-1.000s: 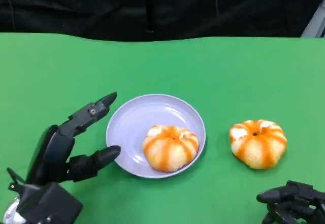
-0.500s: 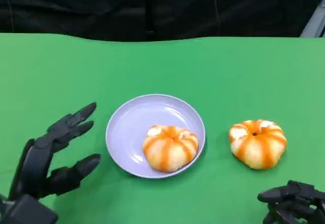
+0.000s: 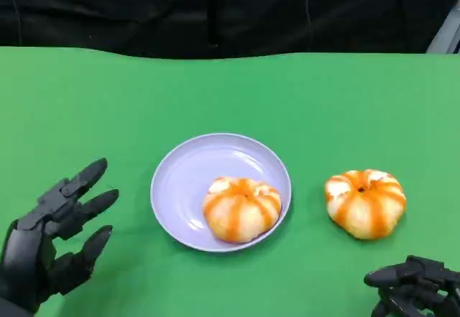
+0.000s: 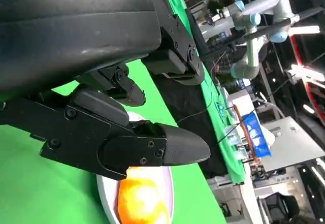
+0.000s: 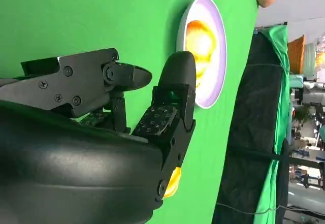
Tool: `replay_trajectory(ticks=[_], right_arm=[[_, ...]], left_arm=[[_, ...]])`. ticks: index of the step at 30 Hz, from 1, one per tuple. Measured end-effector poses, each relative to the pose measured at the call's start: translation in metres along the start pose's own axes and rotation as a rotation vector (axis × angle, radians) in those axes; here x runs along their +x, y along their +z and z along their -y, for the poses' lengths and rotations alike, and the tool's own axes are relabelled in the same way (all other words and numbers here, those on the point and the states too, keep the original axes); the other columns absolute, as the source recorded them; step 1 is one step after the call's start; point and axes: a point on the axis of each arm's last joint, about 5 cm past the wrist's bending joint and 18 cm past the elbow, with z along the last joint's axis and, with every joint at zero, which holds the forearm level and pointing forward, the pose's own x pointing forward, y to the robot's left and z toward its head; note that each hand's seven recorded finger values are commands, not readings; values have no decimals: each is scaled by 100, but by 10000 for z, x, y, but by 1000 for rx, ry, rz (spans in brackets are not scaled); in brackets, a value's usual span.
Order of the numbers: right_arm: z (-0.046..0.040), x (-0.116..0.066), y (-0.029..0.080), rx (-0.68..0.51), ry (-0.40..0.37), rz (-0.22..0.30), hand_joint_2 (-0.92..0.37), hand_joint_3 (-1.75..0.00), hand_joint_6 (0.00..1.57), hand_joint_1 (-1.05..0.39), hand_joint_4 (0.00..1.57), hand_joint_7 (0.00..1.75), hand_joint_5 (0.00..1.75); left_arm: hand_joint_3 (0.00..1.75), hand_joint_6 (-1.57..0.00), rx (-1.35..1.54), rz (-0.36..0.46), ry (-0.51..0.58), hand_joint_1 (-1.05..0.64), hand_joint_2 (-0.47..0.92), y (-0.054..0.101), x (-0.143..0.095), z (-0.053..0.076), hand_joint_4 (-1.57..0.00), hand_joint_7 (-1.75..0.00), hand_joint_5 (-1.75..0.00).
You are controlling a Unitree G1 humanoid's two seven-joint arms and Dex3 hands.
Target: Grasp the bread from the table and place it into the plate.
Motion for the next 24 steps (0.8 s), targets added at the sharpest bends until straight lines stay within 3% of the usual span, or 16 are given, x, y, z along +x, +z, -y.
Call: replay_trajectory(ticks=[9, 21, 23, 24], right_arm=[[3, 1, -1, 0, -2, 0, -92, -36, 99, -3, 74, 52, 130], [4, -8, 2, 0, -2, -1, -92, -37, 99, -2, 73, 51, 131], [4, -8, 3, 0, -2, -1, -92, -36, 100, -3, 74, 51, 131], [4, -8, 3, 0, -1, 0, -92, -36, 99, -4, 74, 51, 131]], left_arm=[[37, -60, -103, -89, 49, -62, 92, -51, -246, 11, -77, -1, -1], [32, -61, -137, -94, 38, -51, 92, -65, -274, 22, -78, -1, -1], [17, -64, -133, -96, 36, -12, 92, -65, -274, 25, -80, -1, -2], [17, -66, -123, -99, 30, -3, 92, -65, -274, 27, -82, -1, -2]])
